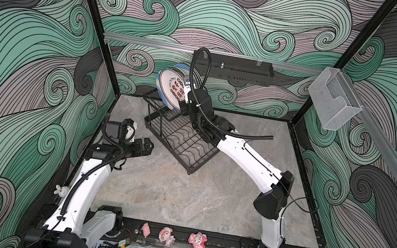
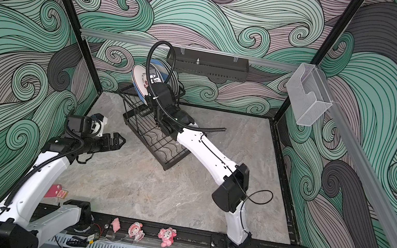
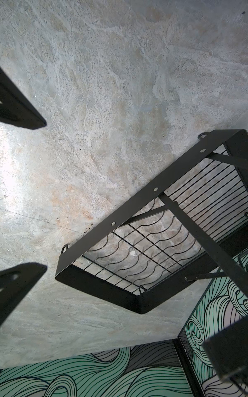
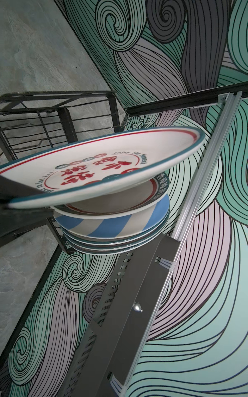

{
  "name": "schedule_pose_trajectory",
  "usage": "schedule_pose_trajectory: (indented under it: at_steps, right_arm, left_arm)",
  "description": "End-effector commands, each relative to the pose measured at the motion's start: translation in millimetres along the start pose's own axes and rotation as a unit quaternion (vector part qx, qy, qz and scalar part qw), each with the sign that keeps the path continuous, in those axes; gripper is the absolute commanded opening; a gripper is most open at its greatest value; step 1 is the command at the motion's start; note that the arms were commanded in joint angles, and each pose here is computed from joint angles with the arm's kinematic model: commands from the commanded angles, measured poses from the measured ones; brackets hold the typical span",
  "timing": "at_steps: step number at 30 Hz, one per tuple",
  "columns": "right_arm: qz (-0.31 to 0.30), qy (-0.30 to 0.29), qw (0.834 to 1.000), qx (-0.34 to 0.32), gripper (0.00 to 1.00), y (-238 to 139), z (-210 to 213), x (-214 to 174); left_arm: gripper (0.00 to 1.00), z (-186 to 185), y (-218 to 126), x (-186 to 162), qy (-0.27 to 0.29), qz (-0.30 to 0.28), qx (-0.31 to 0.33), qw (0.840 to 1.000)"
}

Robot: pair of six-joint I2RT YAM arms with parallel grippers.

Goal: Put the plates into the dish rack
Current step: 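Carry the upright red-lettered plate to the rack slot with the right gripper, then lower the plate into the rack slot beside the striped plates with the right gripper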

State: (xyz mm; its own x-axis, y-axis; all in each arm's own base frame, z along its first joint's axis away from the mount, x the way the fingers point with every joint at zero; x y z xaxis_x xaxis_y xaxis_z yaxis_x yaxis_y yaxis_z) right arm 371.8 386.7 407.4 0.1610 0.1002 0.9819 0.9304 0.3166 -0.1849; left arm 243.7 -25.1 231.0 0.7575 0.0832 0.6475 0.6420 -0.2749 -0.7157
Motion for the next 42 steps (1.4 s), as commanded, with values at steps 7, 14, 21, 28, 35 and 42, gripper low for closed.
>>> schedule_pose_trajectory:
  at_steps: [7, 14, 21, 28, 35, 42]
  right_arm:
    - [-0.055, 0.01, 0.998, -0.002, 0.0, -11, 14, 24]
    - [-0.047, -0.017, 0.998, -0.028, 0.0, 0, 19, 15]
    - [-0.046, -0.032, 0.998, -0.029, 0.0, 7, 24, 14]
    - [-0.034, -0.039, 0.998, -0.025, 0.0, 19, 29, 6]
    - [-0.018, -0.031, 0.999, -0.007, 0.0, 26, 36, -2]
    - [0.002, -0.025, 1.0, -0.012, 0.0, 40, 29, -14]
  left_arm:
    - [0.99, 1, 0, 0, -0.004, -0.002, -0.006, 1.0]
    - [0.99, 1, 0, 0, -0.004, -0.003, -0.008, 1.0]
    - [0.99, 1, -1, -1, -0.003, -0.004, -0.009, 1.0]
    - [0.99, 1, -1, -1, -0.003, -0.004, -0.008, 1.0]
    - [0.99, 2, -1, -1, -0.004, -0.004, -0.006, 1.0]
    - [0.99, 3, -1, -1, -0.005, -0.003, -0.003, 1.0]
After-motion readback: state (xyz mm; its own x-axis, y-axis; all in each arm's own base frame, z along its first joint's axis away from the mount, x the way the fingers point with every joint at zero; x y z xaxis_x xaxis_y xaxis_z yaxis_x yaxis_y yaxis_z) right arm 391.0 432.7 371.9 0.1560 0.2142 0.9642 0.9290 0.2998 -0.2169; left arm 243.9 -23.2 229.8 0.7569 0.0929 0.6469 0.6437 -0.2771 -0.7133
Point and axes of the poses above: each gripper's point midway between its finger pads, its own y axis out along the fingers, its own z axis along the line the jaws close on, x = y × z, the point moved 6 cm from there along -y, back along the fingers, and after that the axes turned 13 degrees about y, right-handed, at the moved point
